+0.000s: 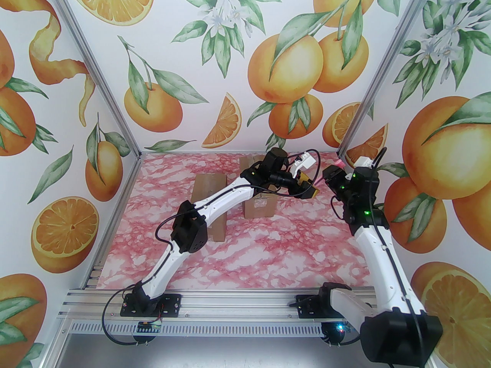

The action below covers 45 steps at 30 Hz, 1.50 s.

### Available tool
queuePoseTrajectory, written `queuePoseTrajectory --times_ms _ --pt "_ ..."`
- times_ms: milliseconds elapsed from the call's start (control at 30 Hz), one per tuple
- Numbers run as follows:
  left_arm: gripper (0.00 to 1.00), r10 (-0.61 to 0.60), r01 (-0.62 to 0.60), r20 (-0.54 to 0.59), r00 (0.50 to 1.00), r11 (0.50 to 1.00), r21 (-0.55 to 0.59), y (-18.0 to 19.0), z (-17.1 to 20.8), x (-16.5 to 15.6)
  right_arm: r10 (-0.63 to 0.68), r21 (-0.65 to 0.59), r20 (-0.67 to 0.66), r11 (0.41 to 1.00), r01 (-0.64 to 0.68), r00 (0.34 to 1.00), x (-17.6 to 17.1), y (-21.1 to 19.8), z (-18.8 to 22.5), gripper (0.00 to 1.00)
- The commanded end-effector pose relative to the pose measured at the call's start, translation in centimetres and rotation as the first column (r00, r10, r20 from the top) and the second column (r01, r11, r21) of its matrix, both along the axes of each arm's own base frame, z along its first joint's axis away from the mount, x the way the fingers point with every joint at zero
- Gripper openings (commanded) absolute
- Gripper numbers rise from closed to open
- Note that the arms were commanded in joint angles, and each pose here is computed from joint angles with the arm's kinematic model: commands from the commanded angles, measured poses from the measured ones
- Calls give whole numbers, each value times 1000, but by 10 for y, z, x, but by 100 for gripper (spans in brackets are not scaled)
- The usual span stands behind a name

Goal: Unpack the express box

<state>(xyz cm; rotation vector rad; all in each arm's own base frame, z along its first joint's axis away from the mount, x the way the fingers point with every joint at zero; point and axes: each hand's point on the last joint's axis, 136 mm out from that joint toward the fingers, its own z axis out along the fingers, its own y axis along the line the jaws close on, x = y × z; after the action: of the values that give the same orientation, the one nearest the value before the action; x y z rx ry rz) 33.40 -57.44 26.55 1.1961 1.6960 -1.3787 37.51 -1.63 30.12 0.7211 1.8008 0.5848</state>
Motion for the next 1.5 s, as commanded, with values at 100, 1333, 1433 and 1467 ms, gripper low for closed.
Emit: queuePoseTrajectory --times_ms 100,1333,1433,1467 --pt "66 -21 22 16 1000 999 -32 -3 15 -4 105 -27 95 994 -103 990 1 22 27 33" --pt "30 95 -95 19 995 995 -29 5 29 17 71 -181 55 982 -60 996 -12 27 18 31" --pt "29 97 -97 17 995 995 -37 3 32 18 60 -190 57 981 -48 997 -12 28 16 31" --pt "29 98 -97 15 995 994 -40 3 33 18 63 -189 60 981 -50 996 -13 30 15 31"
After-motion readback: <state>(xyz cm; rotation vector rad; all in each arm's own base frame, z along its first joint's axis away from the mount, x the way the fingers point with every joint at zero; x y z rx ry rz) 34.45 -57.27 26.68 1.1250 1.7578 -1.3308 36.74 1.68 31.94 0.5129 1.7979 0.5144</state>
